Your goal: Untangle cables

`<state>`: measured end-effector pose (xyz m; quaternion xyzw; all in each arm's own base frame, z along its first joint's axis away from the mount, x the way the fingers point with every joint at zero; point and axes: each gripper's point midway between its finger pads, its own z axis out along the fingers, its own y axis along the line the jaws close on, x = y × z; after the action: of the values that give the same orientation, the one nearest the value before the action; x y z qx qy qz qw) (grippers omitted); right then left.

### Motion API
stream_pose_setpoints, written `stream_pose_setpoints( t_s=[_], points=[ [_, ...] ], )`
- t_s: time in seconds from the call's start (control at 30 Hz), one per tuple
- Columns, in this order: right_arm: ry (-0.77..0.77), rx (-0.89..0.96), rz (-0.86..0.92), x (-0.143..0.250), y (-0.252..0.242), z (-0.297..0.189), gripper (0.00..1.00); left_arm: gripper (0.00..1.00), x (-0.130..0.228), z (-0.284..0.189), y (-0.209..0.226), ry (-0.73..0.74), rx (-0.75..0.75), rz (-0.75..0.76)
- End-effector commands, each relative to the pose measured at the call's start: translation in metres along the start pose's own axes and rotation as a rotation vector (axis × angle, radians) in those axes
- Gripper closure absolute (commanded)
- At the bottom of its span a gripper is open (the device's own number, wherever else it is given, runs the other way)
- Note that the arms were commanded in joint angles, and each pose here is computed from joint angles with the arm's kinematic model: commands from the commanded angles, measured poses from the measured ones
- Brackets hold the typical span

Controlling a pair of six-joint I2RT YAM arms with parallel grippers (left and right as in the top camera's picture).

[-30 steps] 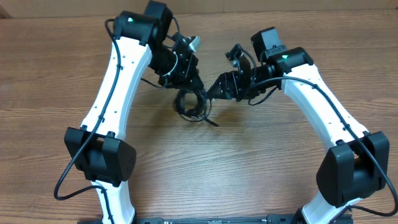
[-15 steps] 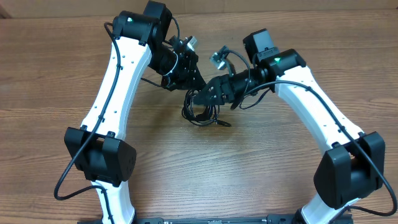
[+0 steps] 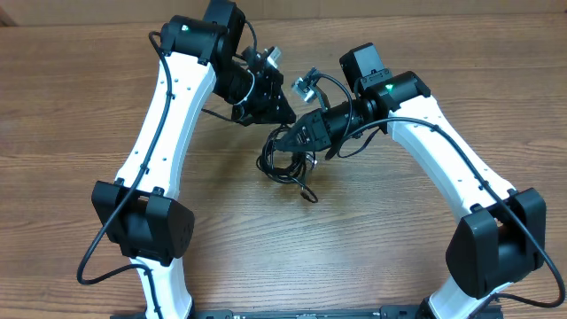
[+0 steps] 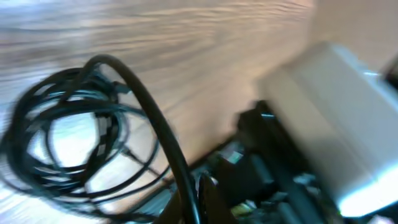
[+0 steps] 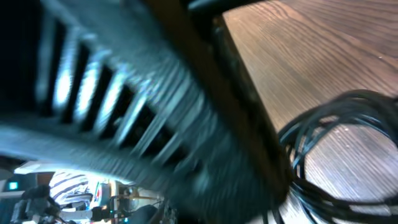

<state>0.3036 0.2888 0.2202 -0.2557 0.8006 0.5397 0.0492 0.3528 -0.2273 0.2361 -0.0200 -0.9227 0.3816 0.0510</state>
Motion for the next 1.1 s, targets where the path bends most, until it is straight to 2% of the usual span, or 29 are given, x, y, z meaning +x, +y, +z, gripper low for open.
stream_pose_setpoints(
  t_s=[0.0,0.07,0.13,0.27,0.37,0.4,0.57,0.7,0.8,1.07],
  points=[
    [-0.017,0.007,-0.017,-0.007,0.002,-0.004,0.96,0.92,-0.006,-0.015,0.029,-0.087,-0.224,0.008],
    [-0.019,0.003,-0.015,-0.007,0.003,-0.004,0.96,0.82,-0.007,-0.018,0.044,-0.100,-0.311,-0.010],
    [-0.025,0.001,0.000,-0.009,0.003,-0.004,0.96,0.66,-0.006,-0.021,0.057,-0.104,-0.380,-0.033],
    [-0.051,-0.001,0.037,-0.018,0.004,-0.004,0.96,0.52,-0.002,-0.016,0.069,-0.079,-0.431,-0.052],
    [-0.077,0.002,0.075,-0.026,0.003,-0.006,0.96,0.29,0.001,-0.010,0.080,-0.053,-0.466,-0.066],
    [-0.086,0.001,0.094,-0.029,0.003,-0.006,0.96,0.24,0.004,-0.006,0.084,-0.038,-0.470,-0.075],
    [-0.121,-0.005,0.166,-0.041,0.004,-0.008,0.96,0.20,0.018,0.011,0.106,0.040,-0.493,-0.125],
    [-0.168,0.091,0.204,-0.049,-0.014,-0.011,0.96,0.19,0.031,0.025,0.122,0.107,-0.501,-0.162],
    [-0.200,0.173,0.222,-0.052,-0.029,-0.015,0.96,0.08,0.036,0.033,0.132,0.129,-0.508,-0.174],
    [-0.133,0.075,0.181,-0.039,-0.012,-0.011,0.96,0.02,0.019,0.049,0.135,0.084,-0.453,-0.107]
  ],
)
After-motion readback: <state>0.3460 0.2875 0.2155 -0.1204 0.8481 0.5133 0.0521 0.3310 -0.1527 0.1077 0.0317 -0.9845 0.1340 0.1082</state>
